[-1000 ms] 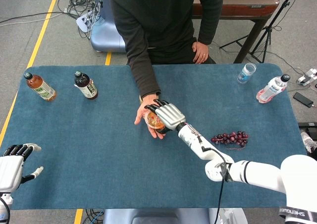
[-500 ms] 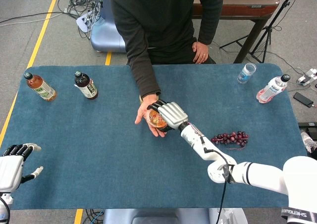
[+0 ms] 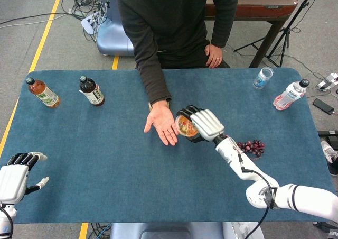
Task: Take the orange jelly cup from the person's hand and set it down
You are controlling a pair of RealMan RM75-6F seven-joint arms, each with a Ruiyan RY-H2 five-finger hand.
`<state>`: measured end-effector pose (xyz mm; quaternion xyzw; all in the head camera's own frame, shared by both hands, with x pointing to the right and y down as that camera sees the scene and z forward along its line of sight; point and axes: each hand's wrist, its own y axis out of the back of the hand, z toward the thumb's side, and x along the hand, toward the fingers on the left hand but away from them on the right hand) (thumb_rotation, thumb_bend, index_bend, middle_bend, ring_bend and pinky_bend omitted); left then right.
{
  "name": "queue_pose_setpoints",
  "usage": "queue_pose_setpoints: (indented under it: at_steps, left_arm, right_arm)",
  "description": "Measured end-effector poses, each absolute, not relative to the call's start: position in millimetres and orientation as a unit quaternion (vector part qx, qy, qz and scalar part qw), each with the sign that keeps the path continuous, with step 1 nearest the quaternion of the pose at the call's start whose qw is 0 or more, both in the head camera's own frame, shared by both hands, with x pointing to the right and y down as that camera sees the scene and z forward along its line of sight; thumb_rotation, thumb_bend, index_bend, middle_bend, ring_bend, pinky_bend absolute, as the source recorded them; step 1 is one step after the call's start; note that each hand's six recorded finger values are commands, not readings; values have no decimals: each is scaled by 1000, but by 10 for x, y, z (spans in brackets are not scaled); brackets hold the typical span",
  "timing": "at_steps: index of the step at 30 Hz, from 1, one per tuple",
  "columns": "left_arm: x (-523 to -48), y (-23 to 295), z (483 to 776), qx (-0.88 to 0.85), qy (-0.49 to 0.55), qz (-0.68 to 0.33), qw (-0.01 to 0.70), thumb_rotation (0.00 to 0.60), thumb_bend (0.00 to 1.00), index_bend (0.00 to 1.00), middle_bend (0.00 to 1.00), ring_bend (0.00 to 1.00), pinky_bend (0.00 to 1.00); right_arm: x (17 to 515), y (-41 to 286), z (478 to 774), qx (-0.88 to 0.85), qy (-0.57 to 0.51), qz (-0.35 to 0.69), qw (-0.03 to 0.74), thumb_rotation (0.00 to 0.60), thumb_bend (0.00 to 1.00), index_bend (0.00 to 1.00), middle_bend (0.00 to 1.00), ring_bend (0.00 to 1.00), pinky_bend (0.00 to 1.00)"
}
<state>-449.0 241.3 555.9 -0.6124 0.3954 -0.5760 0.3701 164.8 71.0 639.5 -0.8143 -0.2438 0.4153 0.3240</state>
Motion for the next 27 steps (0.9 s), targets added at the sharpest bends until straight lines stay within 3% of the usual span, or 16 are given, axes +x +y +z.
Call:
queue_pose_setpoints:
  at_steps: [8,23,27]
  left_arm:
    - [-4453,2416,5548,-615,396,-572,371,600,171,383,348,291,217]
    - [-4460,2415,5549,-614,395,-574,370,600,171,384,348,291,217]
    - [-4468,2417,5557,-614,394,-576,369,600,171,384,348,291,217]
  right_arm:
    - [1988,800,6512,-797,-239,451,322,600,352,335,299,139,364]
    - [2233,925,7019,-786,-226,495,293,600,351,329,276,137,322]
    - [2234,961,7125,-786,-218,501,289,600,345,181,201,73,230]
